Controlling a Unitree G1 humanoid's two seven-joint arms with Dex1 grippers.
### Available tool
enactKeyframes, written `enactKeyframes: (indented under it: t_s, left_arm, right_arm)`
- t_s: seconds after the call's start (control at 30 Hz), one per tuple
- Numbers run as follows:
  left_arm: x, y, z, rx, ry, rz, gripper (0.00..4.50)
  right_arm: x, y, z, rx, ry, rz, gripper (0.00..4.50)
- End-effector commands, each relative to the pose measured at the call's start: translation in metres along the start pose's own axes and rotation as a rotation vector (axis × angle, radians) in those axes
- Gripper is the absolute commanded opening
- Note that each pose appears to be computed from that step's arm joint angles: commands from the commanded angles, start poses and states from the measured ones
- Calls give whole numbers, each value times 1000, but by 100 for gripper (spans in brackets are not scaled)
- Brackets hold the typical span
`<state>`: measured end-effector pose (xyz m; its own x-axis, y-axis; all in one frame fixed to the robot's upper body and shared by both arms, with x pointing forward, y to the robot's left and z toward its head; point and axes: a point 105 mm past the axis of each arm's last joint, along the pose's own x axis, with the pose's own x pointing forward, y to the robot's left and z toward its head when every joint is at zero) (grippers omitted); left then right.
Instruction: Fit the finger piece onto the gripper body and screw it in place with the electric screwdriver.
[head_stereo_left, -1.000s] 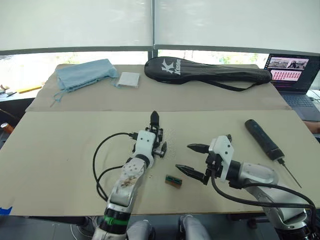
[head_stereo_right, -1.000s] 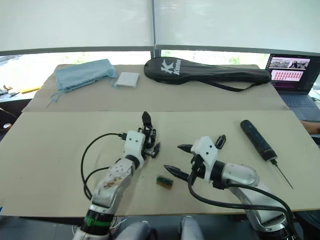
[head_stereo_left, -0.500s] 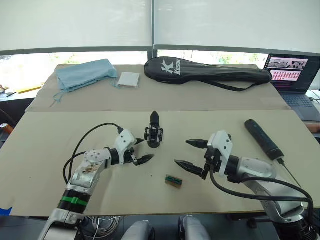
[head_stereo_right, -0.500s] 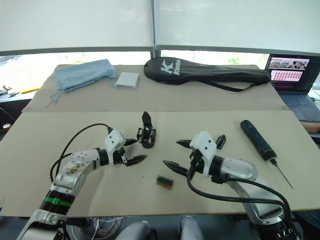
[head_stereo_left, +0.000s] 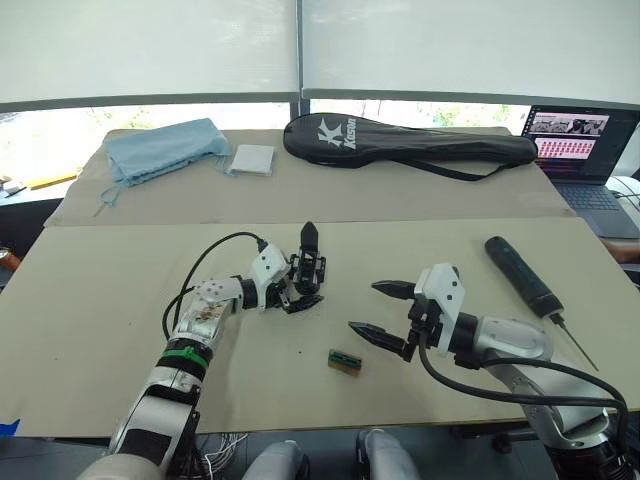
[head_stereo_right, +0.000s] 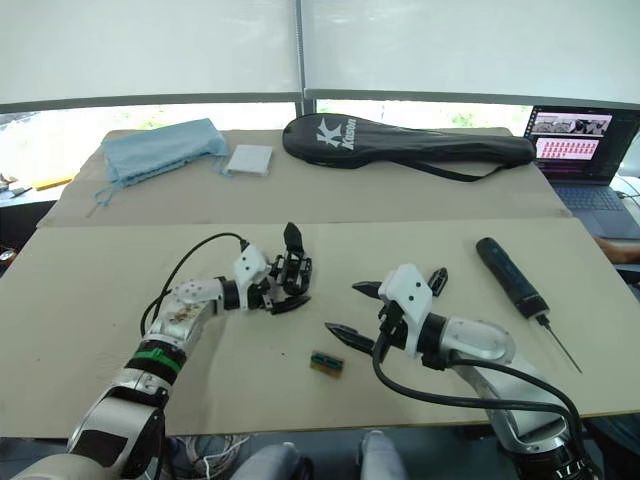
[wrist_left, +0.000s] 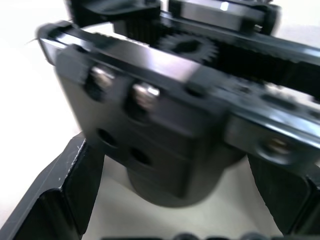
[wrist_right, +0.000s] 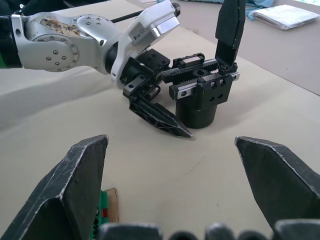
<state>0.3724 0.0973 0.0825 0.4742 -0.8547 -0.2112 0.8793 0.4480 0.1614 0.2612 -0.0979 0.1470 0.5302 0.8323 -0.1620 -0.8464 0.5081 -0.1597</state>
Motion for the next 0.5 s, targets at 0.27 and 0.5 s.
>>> enactKeyframes:
  t_s: [0.27, 0.5]
  left_arm:
    - [4, -19, 35, 23, -126, 30, 233]
    - [22, -61, 57, 6, -158, 130, 233]
  right_arm:
    - [-5, 5, 12, -43, -32, 0, 450]
    - [-12, 4, 12, -49, -20, -20, 450]
